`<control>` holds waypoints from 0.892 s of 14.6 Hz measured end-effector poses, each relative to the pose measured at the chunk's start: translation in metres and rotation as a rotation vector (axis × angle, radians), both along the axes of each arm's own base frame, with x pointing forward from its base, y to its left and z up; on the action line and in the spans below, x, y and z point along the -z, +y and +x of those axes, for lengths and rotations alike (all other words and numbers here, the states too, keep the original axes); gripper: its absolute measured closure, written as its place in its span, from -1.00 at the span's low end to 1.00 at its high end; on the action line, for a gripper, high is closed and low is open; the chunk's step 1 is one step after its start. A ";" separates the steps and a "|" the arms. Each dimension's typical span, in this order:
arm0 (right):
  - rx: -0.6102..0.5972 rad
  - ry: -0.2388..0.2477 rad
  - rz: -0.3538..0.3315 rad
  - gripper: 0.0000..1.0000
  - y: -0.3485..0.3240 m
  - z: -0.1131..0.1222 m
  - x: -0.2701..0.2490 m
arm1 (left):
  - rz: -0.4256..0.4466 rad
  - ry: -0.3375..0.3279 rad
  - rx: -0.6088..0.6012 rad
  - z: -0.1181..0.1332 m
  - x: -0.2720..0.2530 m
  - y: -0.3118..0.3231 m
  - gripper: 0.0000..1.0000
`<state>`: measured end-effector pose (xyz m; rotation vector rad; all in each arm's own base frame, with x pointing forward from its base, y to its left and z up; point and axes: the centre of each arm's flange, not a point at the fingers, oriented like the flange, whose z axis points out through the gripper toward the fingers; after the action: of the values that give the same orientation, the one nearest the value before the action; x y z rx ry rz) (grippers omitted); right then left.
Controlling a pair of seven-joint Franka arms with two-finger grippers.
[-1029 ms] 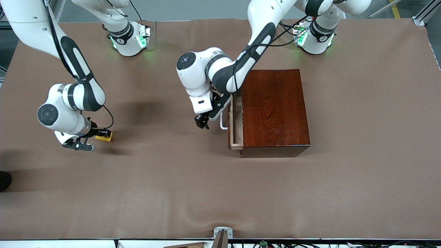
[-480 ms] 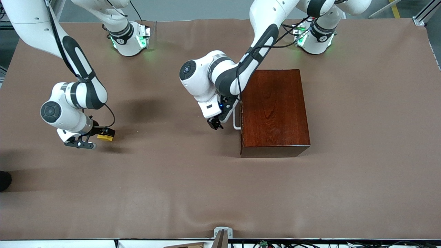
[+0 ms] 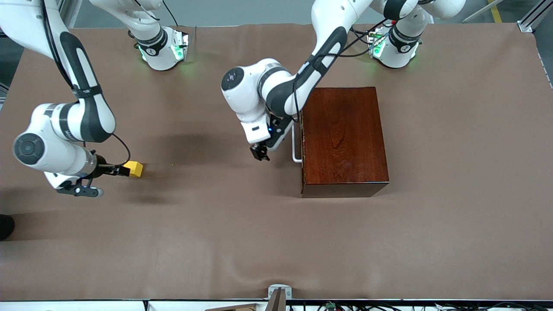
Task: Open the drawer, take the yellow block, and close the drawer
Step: 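Push the drawer shut with the left gripper while the right gripper lowers the cube, then release the yellow cube on the table and withdraw both grippers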
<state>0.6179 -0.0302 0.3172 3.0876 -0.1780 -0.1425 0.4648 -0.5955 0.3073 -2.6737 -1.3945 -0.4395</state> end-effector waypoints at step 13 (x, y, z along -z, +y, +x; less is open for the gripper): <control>-0.187 -0.068 0.025 -1.00 0.074 0.018 -0.210 | -0.073 0.037 0.341 0.069 -0.363 0.259 -1.00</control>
<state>0.6361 0.0434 0.5276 3.1143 0.1118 -0.0322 0.5334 -0.3361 0.6701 -2.9714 -0.9609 -0.3679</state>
